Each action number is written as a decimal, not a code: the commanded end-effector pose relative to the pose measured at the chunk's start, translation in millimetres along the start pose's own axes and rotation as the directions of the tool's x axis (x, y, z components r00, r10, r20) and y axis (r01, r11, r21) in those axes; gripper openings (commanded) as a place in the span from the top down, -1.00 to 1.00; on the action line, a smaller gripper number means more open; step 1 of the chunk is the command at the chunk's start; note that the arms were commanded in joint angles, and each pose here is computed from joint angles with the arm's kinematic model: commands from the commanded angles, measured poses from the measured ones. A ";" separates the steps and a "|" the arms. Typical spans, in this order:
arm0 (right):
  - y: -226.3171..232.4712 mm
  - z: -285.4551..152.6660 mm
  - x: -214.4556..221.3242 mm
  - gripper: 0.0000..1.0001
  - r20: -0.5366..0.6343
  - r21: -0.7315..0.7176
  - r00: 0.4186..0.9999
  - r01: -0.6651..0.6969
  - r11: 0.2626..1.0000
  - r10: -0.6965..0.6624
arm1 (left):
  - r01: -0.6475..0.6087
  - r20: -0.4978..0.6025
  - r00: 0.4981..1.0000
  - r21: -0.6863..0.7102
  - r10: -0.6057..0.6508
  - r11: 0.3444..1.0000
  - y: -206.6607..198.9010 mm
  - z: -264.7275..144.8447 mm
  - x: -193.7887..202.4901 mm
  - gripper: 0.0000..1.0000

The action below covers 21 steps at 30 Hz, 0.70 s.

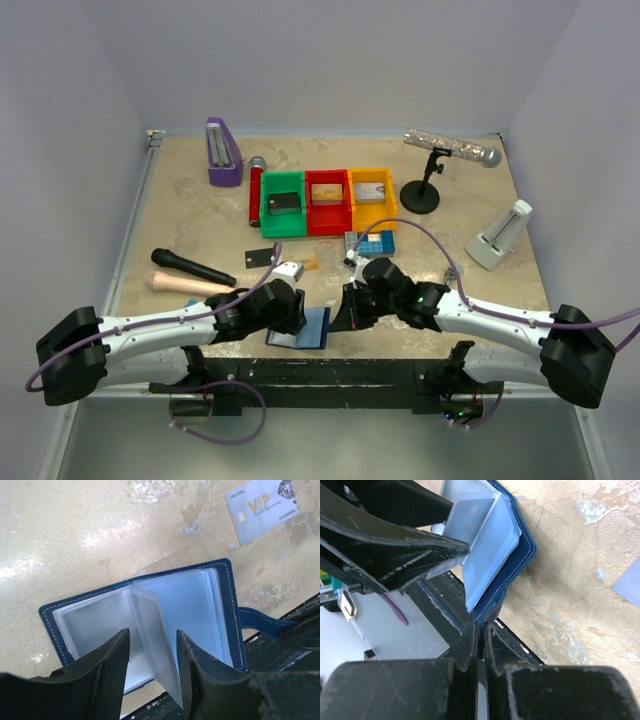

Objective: Take the credit cards out of the card holder
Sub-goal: Remove the credit card from the card holder.

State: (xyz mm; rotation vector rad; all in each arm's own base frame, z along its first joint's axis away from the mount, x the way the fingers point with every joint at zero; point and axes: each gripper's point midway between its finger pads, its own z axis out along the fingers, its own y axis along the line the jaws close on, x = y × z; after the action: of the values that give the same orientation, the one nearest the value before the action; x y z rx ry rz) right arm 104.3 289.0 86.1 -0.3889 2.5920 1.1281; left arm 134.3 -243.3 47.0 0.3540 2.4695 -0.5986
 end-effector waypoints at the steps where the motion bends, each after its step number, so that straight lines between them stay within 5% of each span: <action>1: 4.5 -1.8 -1.4 1.00 0.014 -0.022 1.000 0.028 0.999 -0.028 | 0.015 0.067 0.998 -0.058 -0.011 0.998 7.3 -11.6 -17.2 0.07; 11: -17.2 -3.6 1.6 0.98 0.016 0.085 1.000 0.013 0.996 -0.014 | 0.034 0.119 0.993 -0.189 -0.011 0.981 39.8 -28.6 -20.7 0.02; 17: -27.5 -13.2 -1.0 0.31 0.033 0.164 0.999 0.003 0.986 -0.009 | 0.089 0.170 0.984 -0.220 -0.052 0.971 52.6 -39.9 -23.8 -0.03; 21: -26.1 -30.5 -9.2 0.19 0.040 0.219 0.998 0.040 0.975 -0.050 | 0.114 0.213 0.975 -0.214 -0.068 0.970 54.8 -49.4 -31.9 -0.04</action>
State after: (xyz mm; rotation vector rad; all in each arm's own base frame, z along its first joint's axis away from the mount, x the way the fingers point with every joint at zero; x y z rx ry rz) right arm 105.7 259.2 69.3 -0.3419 2.6701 0.9154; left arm 149.5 -184.1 69.3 0.1689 2.3818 -0.3761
